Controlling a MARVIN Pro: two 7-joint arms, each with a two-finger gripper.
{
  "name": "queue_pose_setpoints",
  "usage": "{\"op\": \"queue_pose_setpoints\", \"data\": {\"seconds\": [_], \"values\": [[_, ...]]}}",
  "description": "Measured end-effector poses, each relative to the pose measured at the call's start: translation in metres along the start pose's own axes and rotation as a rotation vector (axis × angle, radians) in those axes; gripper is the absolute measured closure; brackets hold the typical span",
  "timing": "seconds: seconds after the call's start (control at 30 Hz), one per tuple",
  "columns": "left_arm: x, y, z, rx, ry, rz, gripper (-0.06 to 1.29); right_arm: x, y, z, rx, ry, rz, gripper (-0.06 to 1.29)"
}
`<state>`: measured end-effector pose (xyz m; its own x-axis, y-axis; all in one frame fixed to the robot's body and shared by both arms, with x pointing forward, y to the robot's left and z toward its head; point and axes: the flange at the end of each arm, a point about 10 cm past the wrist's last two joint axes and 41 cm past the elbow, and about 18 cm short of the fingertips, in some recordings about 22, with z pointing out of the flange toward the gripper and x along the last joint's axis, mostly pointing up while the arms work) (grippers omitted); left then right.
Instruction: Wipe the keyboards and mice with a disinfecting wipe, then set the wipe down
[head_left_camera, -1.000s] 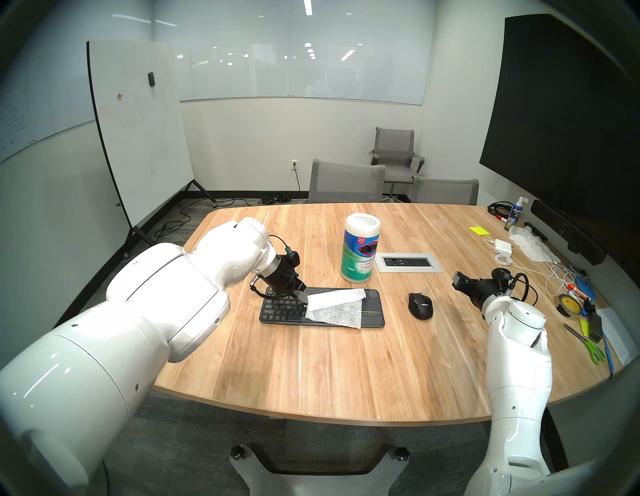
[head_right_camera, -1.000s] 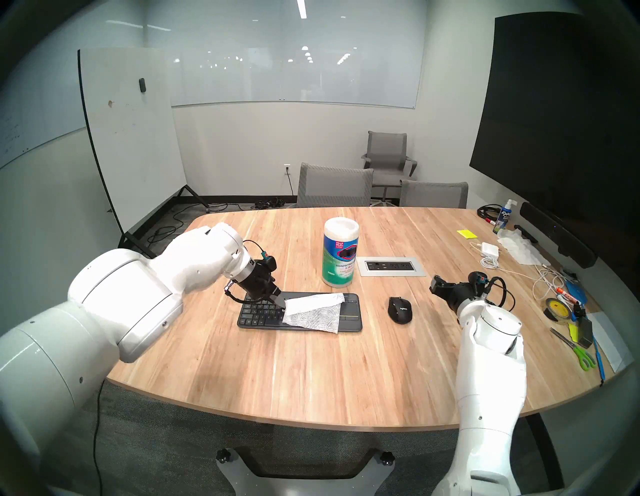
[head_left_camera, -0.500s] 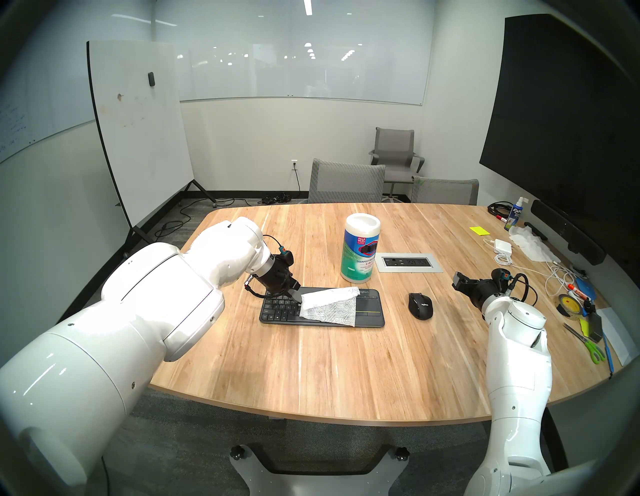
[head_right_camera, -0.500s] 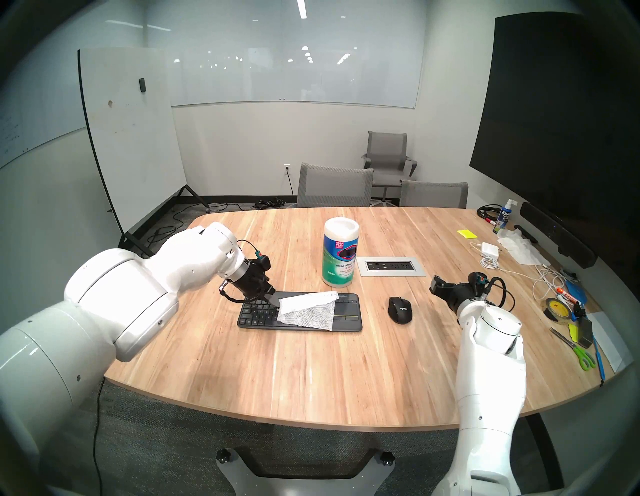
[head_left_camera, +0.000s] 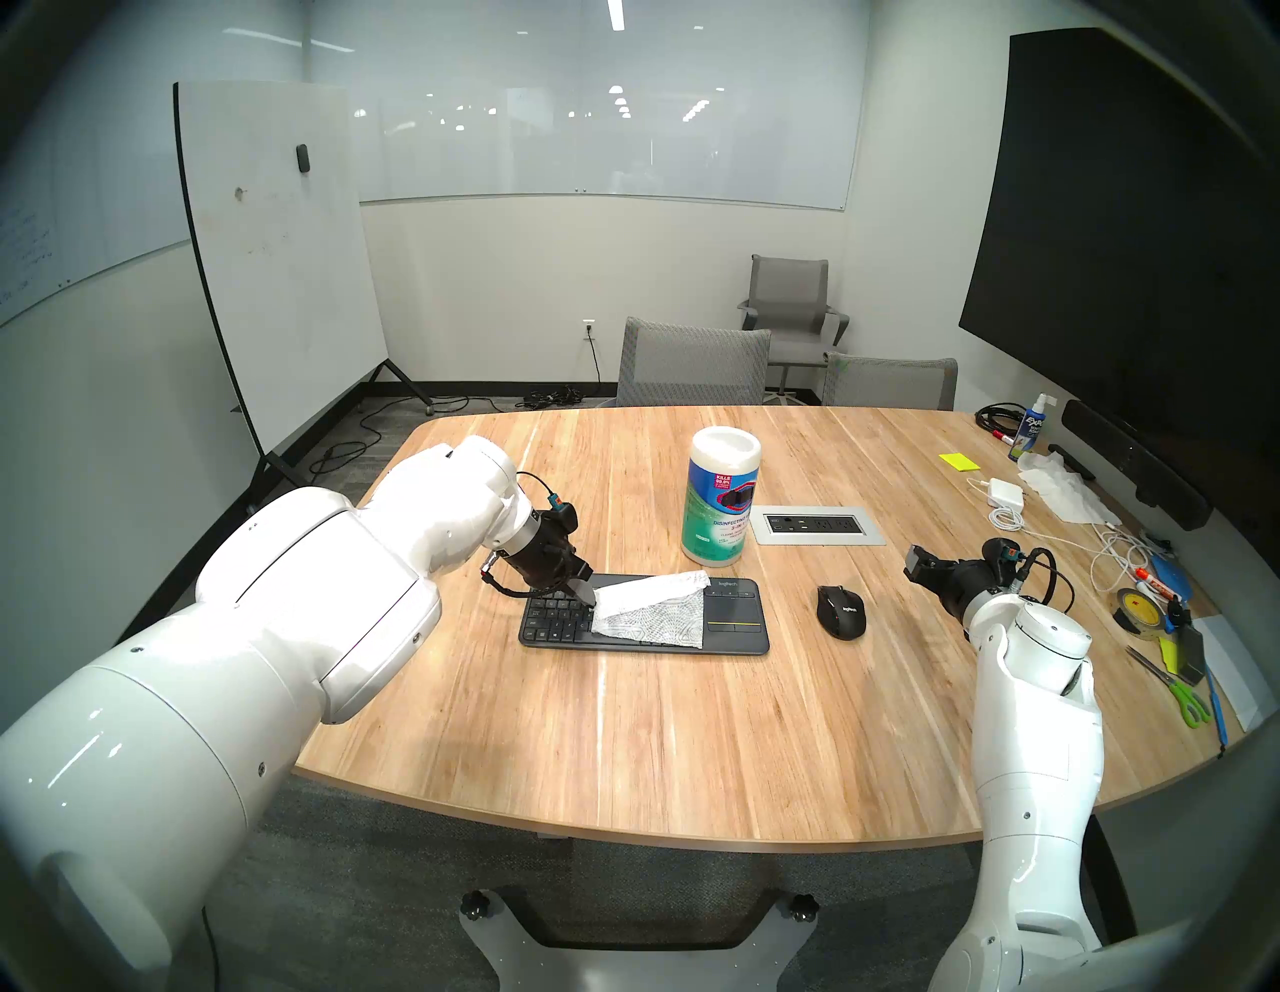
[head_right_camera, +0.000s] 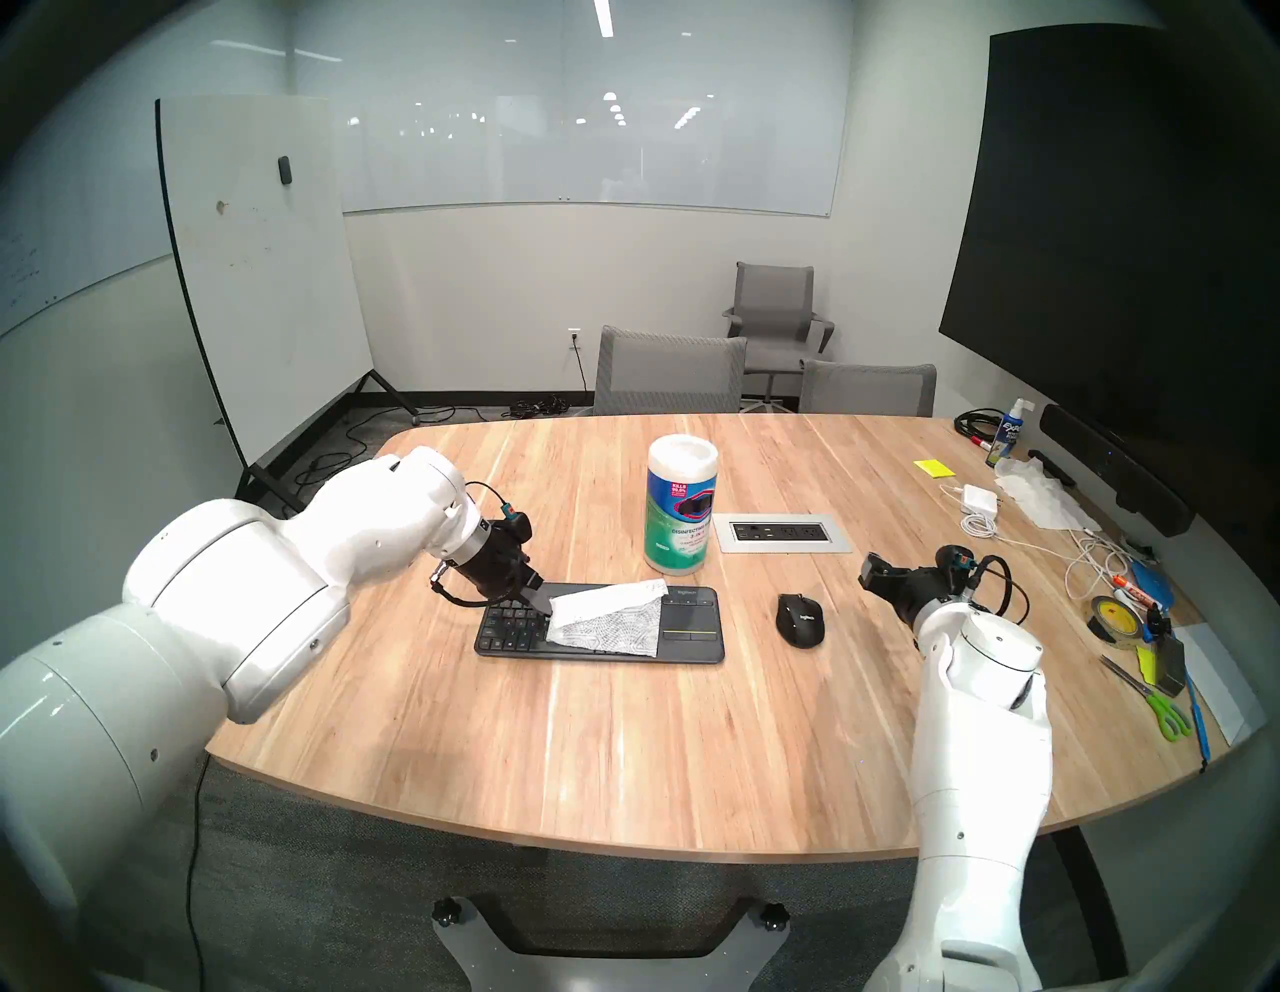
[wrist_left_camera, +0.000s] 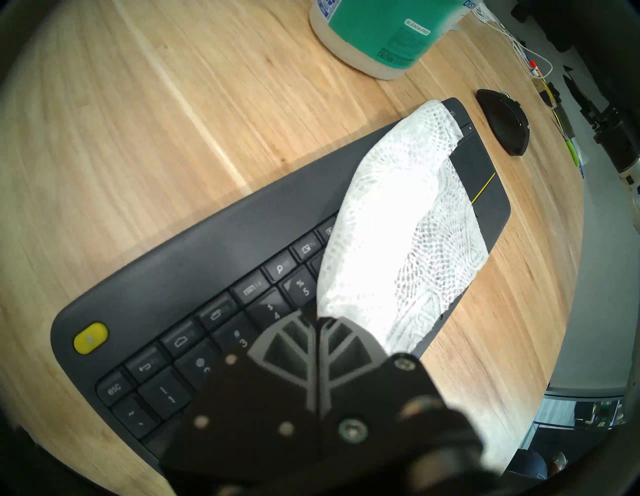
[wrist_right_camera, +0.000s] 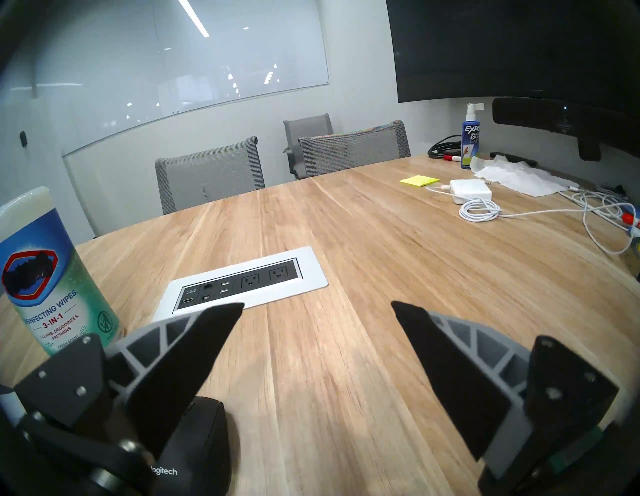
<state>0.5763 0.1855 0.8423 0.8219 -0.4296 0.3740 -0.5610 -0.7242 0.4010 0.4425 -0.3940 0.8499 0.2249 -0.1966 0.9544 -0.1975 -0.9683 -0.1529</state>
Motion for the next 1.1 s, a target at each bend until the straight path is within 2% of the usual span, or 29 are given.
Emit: {"op": "queue_pose_setpoints", "data": {"seconds": [1.1], "values": [[-0.006,-0.012,-0.008,0.005,0.034,-0.073,1.25,-0.004,0.002,0.001,-0.002,-0.012,0.002,-0.01]]}}
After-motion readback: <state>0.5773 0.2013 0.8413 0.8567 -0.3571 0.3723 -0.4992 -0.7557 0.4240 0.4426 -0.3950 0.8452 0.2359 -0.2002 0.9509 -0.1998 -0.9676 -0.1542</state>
